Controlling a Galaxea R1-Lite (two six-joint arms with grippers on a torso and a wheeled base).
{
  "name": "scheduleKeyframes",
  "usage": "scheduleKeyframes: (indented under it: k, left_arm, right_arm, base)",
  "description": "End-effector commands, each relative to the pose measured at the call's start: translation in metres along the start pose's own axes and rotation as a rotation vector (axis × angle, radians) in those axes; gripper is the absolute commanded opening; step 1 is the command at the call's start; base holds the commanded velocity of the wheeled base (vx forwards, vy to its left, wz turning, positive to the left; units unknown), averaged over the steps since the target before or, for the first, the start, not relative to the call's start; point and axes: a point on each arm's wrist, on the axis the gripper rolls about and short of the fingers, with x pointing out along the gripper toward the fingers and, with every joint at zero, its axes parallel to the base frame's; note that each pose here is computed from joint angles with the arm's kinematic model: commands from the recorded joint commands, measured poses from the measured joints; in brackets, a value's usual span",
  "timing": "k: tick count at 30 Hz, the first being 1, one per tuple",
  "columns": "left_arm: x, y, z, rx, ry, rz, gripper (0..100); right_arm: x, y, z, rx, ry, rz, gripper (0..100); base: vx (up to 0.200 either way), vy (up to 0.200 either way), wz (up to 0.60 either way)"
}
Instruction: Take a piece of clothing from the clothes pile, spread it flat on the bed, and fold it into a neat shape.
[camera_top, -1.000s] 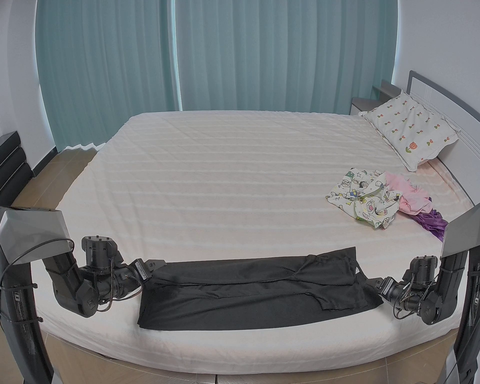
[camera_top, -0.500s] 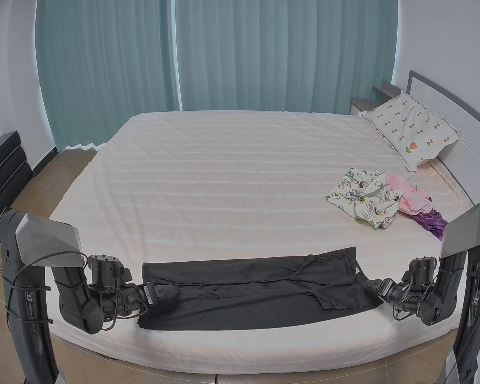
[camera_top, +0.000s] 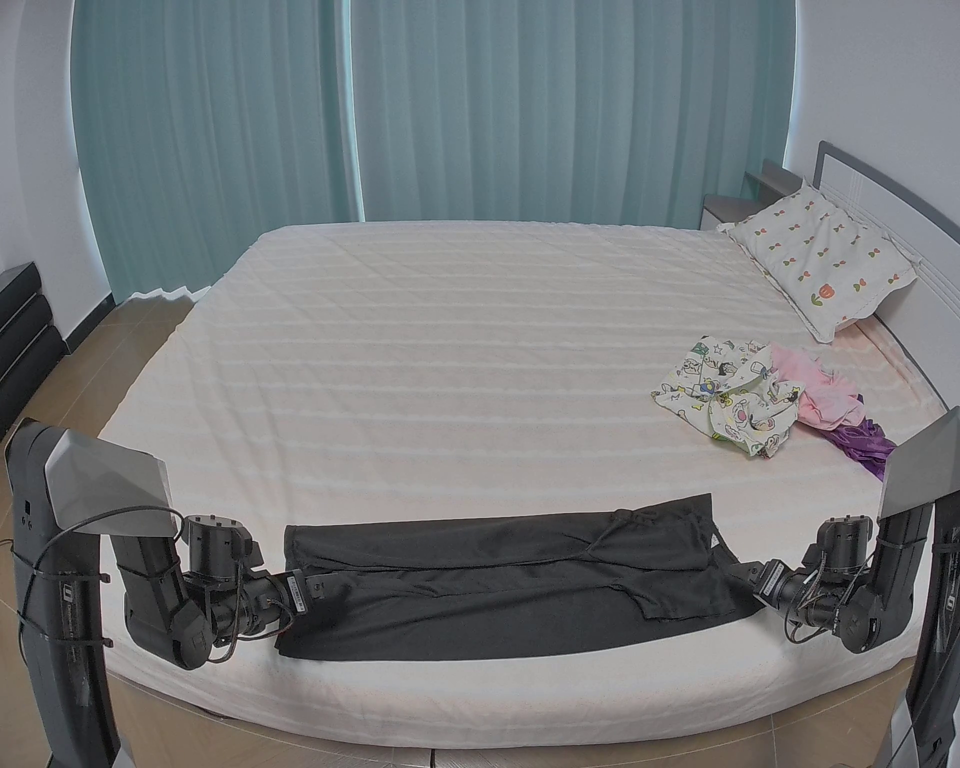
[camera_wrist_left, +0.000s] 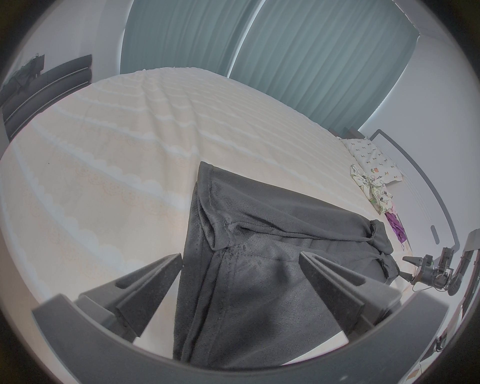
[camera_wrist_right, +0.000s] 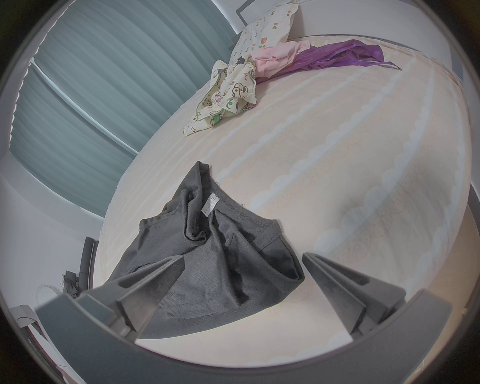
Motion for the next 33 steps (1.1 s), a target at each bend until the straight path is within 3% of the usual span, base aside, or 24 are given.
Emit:
scheduleKeyframes:
  k: [1,6,7,26,33]
  left_arm:
    - [0.002,0.000,-0.003,0.002,0.009,-0.003,100]
    - [0.008,0.000,-0.010,0.010,0.016,-0.003,100]
    - [0.009,0.000,-0.011,0.010,0.012,-0.005,0]
    - [0.002,0.017,-0.006,-0.026,-0.051,0.141,0]
    - [-0.003,0.015,0.000,-0.036,-0.072,0.131,0]
  right_arm:
    - [0.000,0.000,0.000,0.000,0.001,-0.001,100]
    - [0.000,0.000,0.000,0.000,0.001,-0.001,100]
    - [0.000,0.000,0.000,-0.001,0.002,0.000,100]
    - [0.000,0.000,-0.001,-0.001,0.003,-0.001,100]
    - [0.000,0.000,-0.001,-0.001,0.003,-0.001,100]
  base:
    - [0.000,0.000,0.00]
    - [0.000,0.000,0.00]
    - [0.000,0.000,0.00]
    - [0.000,0.000,0.00]
    - [0.000,0.000,0.00]
